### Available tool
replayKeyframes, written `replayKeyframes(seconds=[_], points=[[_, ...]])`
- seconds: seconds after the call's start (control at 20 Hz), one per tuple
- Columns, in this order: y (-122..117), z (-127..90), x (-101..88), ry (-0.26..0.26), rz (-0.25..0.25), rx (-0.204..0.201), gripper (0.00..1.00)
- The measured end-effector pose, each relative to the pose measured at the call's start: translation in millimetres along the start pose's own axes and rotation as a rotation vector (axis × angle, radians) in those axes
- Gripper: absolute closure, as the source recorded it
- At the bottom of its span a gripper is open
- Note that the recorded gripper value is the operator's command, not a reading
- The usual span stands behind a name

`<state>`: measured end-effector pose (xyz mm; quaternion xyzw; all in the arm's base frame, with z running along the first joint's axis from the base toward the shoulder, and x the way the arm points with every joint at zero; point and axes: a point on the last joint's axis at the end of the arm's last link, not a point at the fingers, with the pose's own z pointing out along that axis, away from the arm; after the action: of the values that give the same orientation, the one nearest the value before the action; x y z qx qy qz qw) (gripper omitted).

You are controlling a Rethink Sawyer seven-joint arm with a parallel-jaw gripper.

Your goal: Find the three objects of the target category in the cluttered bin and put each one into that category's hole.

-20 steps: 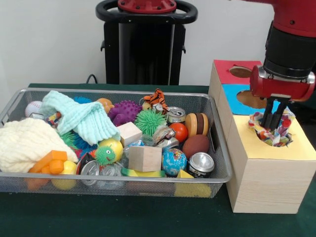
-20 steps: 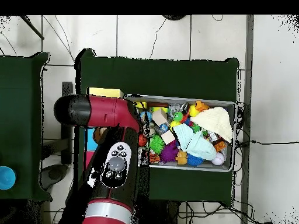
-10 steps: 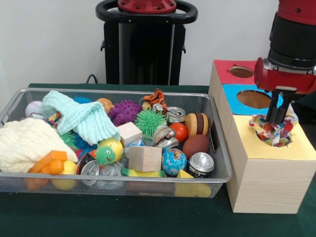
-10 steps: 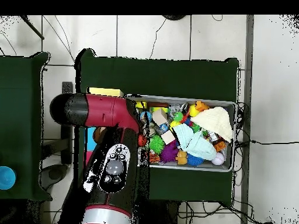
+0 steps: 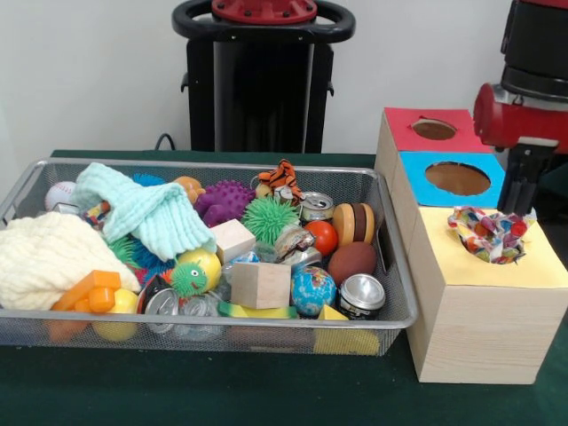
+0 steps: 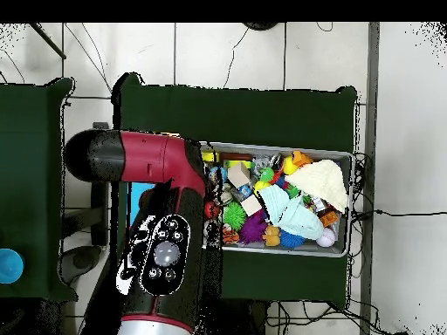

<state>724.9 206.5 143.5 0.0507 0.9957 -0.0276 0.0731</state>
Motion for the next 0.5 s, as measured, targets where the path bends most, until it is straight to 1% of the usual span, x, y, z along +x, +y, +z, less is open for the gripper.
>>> replayKeyframes(seconds=[0.05,0.2,0.35,0.5], points=[[1.0,-5.3,-8.6,-0.019,0.0,-0.003,1.0],[2.6,-8.8,-15.9,-0.034,-0.001,-0.006,1.0],[4.9,-12.0,-27.8,-0.057,-0.002,-0.012,1.0],[4.8,-11.6,-34.2,-0.068,-0.002,-0.013,1.0]])
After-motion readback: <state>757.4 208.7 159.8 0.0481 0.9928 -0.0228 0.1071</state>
